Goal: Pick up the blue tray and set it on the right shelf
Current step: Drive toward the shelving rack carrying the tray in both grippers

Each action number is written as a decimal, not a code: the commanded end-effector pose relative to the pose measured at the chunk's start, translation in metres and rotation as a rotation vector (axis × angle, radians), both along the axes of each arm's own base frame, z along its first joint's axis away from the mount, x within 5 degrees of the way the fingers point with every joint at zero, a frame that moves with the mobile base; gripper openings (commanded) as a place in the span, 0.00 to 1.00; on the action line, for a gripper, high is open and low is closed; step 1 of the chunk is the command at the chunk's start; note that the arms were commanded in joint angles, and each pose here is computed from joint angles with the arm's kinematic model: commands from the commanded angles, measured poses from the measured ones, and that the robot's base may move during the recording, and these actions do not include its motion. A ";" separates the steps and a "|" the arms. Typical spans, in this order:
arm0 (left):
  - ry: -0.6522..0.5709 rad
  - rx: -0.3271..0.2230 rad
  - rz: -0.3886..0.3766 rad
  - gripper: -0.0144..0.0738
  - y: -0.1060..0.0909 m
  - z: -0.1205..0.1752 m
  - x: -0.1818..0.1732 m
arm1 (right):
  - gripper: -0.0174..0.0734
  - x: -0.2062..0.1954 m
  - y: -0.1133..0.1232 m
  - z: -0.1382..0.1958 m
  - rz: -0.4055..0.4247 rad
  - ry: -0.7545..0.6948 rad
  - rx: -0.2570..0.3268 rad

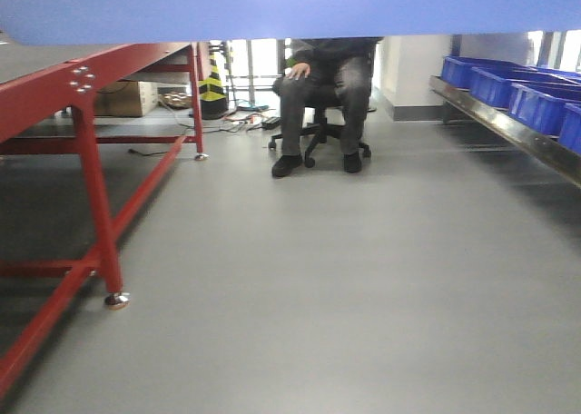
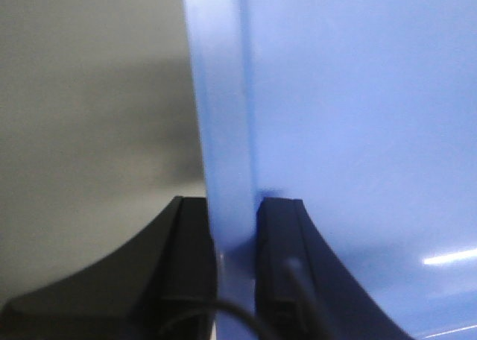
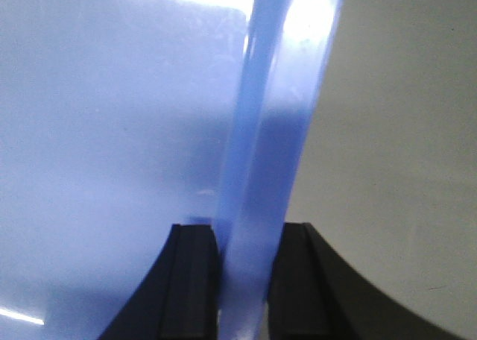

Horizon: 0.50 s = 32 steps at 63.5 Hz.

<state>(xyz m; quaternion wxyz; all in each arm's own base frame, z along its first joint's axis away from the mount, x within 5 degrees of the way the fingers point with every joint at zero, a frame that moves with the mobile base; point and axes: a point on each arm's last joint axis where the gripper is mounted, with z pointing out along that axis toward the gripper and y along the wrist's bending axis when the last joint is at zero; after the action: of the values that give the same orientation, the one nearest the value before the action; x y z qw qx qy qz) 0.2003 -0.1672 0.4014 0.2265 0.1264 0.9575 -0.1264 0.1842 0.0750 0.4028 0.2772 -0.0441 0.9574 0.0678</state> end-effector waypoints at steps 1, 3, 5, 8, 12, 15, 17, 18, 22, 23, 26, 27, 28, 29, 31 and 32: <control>0.032 -0.002 -0.052 0.11 0.005 0.013 -0.015 | 0.22 -0.007 -0.002 0.014 0.019 -0.035 0.017; 0.032 -0.002 -0.052 0.11 0.005 0.013 -0.015 | 0.22 -0.007 -0.002 0.014 0.019 -0.035 0.017; 0.032 -0.002 -0.052 0.11 0.005 0.013 -0.015 | 0.22 -0.007 -0.002 0.014 0.019 -0.035 0.017; 0.032 -0.002 -0.052 0.11 0.005 0.013 -0.015 | 0.22 -0.007 -0.002 0.014 0.019 -0.035 0.017; 0.032 -0.002 -0.052 0.11 0.005 0.013 -0.015 | 0.22 -0.007 -0.002 0.014 0.019 -0.035 0.017; 0.032 -0.002 -0.052 0.11 0.005 0.013 -0.015 | 0.22 -0.007 -0.002 0.014 0.019 -0.035 0.017; 0.032 -0.002 -0.052 0.11 0.005 0.013 -0.015 | 0.22 -0.007 -0.002 0.014 0.019 -0.035 0.017; 0.032 -0.002 -0.052 0.11 0.005 0.013 -0.015 | 0.22 -0.007 -0.002 0.014 0.019 -0.035 0.017; 0.032 -0.002 -0.052 0.11 0.005 0.013 -0.015 | 0.22 -0.007 -0.002 0.014 0.019 -0.035 0.017; 0.032 -0.002 -0.052 0.11 0.005 0.013 -0.015 | 0.22 -0.007 -0.002 0.014 0.019 -0.035 0.017; 0.032 -0.003 -0.052 0.11 0.005 0.013 -0.015 | 0.22 -0.007 -0.002 0.014 0.019 -0.035 0.017; 0.032 -0.003 -0.052 0.11 0.005 0.013 -0.015 | 0.22 -0.007 -0.002 0.014 0.019 -0.035 0.017; 0.032 -0.003 -0.052 0.11 0.005 0.013 -0.015 | 0.22 -0.007 -0.002 0.014 0.019 -0.035 0.017; 0.032 -0.003 -0.052 0.11 0.005 0.013 -0.015 | 0.22 -0.007 -0.002 0.014 0.019 -0.035 0.017; 0.032 -0.003 -0.052 0.11 0.005 0.013 -0.015 | 0.22 -0.007 -0.002 0.014 0.019 -0.035 0.017; 0.032 -0.003 -0.052 0.11 0.005 0.013 -0.015 | 0.22 -0.007 -0.002 0.014 0.019 -0.035 0.017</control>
<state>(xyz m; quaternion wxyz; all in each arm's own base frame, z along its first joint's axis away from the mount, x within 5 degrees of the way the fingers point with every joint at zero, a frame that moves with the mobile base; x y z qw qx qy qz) 0.2001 -0.1673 0.4013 0.2252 0.1263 0.9577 -0.1268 0.1842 0.0750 0.4028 0.2772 -0.0441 0.9574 0.0678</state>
